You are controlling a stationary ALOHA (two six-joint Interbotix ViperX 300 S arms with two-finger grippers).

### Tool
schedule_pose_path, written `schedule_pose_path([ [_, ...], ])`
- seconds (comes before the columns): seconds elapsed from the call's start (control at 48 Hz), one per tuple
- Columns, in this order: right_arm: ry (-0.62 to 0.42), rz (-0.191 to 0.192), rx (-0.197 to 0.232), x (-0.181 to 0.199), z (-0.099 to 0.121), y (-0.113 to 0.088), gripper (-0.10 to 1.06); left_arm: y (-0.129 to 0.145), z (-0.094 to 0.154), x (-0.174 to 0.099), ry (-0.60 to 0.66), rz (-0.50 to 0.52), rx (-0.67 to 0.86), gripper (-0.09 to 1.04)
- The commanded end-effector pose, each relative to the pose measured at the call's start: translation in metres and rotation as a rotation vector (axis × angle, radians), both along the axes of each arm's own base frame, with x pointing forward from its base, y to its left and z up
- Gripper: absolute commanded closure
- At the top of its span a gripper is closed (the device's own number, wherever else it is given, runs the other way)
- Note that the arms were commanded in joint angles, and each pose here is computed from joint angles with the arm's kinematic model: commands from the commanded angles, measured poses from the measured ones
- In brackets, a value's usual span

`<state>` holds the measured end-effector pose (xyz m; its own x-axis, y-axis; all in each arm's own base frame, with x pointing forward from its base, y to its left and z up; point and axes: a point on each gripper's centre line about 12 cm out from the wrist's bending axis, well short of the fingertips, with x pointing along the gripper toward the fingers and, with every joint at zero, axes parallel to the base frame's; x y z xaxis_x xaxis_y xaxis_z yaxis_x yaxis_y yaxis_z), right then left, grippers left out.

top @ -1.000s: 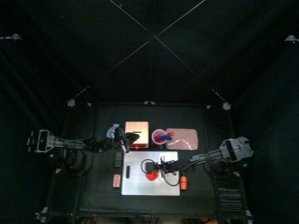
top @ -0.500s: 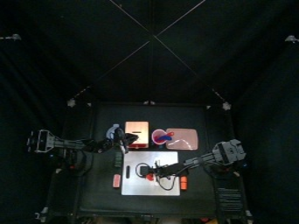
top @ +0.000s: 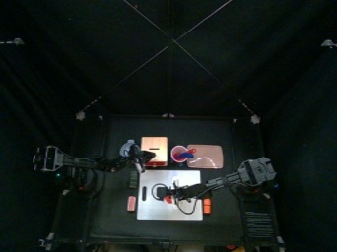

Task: Get the cutter from the drawer then cut the dough then place the extra dough in the bowl
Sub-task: Cut the dough

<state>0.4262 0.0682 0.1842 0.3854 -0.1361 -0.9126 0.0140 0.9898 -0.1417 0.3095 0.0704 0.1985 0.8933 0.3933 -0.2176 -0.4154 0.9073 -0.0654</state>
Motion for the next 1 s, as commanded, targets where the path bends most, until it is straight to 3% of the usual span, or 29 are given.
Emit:
schedule_pose_path([
  [0.021, -0.055, 0.002, 0.006, 0.005, 0.021, 0.001, 0.47, 0.001, 0.005, 0.004, -0.020, 0.004, 0.004, 0.35],
  [0.5, -0.017, 0.009, -0.011, 0.003, 0.006, 0.001, 0.47, 0.001, 0.004, 0.004, -0.017, 0.004, 0.004, 0.35],
  [1.0, 0.029, 0.024, 0.006, -0.001, -0.011, 0.015, 0.43, 0.001, 0.005, 0.004, -0.018, 0.003, 0.004, 0.35],
])
